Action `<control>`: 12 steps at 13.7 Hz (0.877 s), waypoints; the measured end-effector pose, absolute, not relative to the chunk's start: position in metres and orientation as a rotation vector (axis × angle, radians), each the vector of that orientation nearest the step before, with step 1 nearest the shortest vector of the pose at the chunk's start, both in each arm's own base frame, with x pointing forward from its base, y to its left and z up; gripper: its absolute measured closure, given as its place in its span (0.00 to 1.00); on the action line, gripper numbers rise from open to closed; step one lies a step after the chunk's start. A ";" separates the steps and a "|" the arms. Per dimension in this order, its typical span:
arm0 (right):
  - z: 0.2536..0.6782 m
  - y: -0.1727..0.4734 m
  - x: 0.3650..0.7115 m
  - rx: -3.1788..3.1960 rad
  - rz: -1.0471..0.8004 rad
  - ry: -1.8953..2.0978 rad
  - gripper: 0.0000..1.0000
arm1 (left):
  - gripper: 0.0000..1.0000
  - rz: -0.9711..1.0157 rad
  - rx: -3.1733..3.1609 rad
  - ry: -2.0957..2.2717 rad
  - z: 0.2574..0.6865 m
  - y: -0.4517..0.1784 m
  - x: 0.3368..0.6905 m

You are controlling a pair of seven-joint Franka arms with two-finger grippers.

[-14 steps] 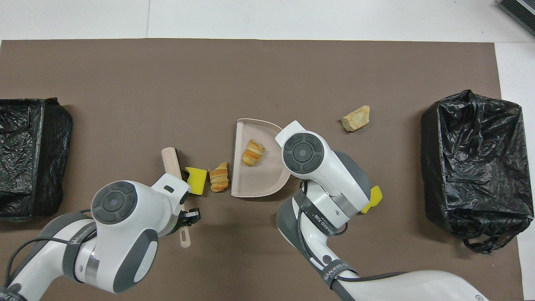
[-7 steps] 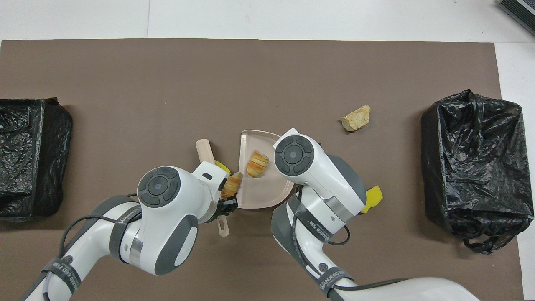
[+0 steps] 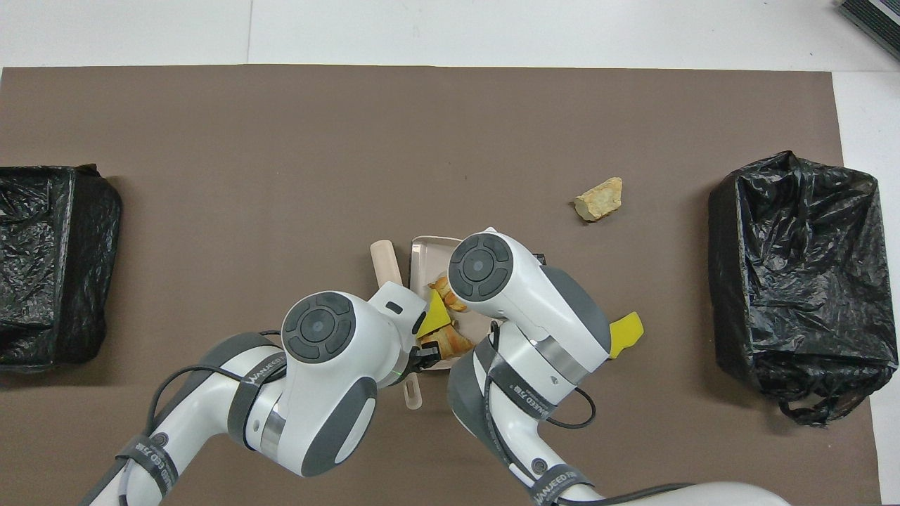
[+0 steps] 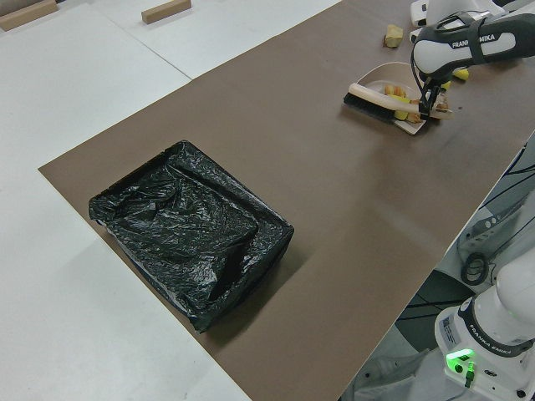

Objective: Sweep and dump trash in bin
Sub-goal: 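Sweep more debris into the dustpan with the left gripper's brush, then carry the dustpan with the right gripper to the nearer black bag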

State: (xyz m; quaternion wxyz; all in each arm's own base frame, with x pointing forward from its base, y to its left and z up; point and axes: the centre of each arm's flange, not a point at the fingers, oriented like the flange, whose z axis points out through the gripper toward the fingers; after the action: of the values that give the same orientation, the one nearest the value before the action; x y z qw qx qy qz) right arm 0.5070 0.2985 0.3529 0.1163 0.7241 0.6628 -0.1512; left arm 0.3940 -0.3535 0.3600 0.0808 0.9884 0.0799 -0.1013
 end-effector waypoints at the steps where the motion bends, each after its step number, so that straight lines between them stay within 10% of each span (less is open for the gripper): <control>1: 0.353 0.298 0.507 2.120 -0.443 1.941 0.68 | 0.74 -0.299 2.951 0.233 0.362 -0.356 0.393; 12: 0.365 0.275 0.527 2.178 -0.332 1.900 0.68 | 0.74 -0.284 3.034 0.148 0.402 -0.329 0.403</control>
State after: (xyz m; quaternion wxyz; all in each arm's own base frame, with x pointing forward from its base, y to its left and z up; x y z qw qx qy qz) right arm 0.5268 0.2749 0.3650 0.1160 0.7437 0.6486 -0.1132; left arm 0.4028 -0.3293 0.4019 0.0454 0.9934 0.0485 -0.0929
